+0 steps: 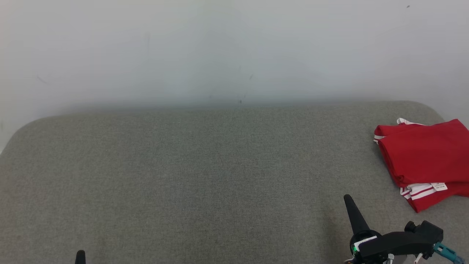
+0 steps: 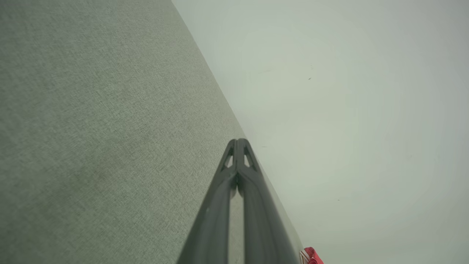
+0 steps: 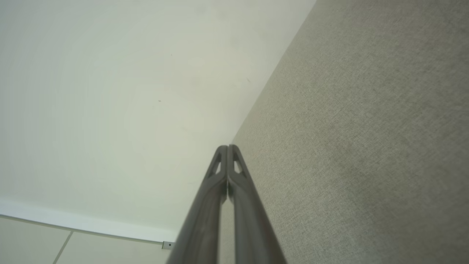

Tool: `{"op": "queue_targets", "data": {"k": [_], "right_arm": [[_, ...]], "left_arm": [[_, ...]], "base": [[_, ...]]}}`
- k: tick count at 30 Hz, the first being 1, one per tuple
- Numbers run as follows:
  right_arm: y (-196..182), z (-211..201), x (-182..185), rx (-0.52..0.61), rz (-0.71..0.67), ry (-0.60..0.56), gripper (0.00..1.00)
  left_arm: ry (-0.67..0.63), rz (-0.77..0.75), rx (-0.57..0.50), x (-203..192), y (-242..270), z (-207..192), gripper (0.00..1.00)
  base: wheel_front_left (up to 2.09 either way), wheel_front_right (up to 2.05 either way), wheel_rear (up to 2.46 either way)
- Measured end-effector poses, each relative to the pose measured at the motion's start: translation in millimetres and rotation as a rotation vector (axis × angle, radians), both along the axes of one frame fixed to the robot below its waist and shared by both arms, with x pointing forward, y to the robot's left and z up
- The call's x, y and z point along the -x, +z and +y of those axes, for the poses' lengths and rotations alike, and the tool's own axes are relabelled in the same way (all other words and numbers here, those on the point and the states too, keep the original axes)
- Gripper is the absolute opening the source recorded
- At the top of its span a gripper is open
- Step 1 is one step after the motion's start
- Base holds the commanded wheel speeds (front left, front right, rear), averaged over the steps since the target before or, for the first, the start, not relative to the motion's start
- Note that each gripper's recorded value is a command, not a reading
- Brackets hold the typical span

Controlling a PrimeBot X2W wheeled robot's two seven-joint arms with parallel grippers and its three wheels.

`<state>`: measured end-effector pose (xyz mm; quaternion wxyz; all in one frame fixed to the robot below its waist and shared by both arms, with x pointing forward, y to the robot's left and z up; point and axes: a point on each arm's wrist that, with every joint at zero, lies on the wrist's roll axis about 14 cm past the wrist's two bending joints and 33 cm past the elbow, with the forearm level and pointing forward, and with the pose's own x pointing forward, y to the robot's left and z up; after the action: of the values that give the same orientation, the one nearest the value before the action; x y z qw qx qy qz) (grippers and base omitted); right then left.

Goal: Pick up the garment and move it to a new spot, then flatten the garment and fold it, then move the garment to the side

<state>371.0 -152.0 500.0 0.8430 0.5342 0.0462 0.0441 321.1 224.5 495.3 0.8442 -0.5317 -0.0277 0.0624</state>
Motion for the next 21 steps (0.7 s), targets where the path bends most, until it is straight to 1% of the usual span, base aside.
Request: {"op": "queue_targets", "data": {"k": [21], "right_arm": [[3,6,-16,-0.184,0.026,0.027,0.00]], "left_arm": [[0.035,-0.027,0.190,-4,3,14,0.00]], "base": [[0.00,0.00,0.00]]}}
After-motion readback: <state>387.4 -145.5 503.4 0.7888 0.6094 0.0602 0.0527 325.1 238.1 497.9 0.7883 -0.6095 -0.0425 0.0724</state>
